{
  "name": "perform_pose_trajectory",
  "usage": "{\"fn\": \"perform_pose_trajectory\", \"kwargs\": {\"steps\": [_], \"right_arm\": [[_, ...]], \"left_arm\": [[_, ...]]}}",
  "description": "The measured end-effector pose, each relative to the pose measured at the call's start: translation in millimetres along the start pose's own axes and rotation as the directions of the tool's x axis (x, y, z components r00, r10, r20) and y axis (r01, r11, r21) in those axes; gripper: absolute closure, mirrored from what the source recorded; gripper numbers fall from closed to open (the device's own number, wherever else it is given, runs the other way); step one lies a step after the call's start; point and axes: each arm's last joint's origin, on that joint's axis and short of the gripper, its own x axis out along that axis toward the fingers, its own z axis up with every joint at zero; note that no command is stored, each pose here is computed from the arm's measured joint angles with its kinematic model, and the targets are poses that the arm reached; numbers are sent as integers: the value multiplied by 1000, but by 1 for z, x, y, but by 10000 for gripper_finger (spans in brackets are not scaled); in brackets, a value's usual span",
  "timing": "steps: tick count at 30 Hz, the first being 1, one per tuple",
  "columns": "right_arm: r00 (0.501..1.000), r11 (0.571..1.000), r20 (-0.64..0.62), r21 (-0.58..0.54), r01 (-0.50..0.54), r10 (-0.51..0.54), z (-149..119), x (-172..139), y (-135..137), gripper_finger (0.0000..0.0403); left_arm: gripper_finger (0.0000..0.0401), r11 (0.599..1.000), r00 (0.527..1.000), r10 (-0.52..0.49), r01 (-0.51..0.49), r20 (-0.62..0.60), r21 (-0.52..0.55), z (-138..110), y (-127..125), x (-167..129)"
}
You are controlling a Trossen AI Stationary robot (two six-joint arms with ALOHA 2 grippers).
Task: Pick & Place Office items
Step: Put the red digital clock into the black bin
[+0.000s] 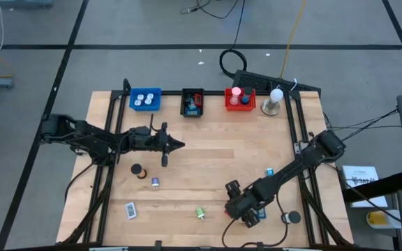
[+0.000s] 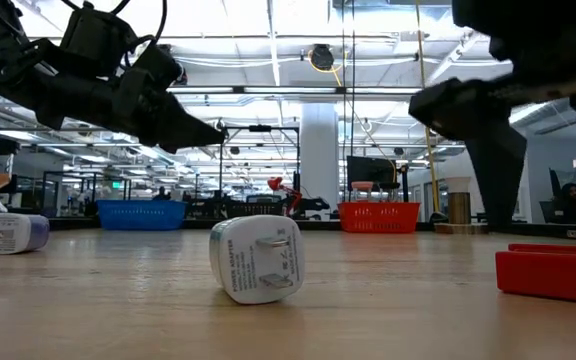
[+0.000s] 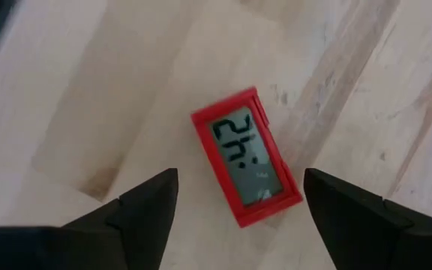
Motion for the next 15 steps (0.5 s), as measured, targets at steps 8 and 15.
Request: {"fn": "perform_pose_trajectory", "kwargs": {"steps": [8,15], "right_arm": [[999,998,-28,-42,40,-41,-7,9,-2,143],[999,999,-20,-36,36,-36,-13,15,-4,171]], "left_arm": [[375,1000,1000,0,1,-7,5,-1,0,0],[375,1000,1000,0,0,-7,5,-1,0,0]]}}
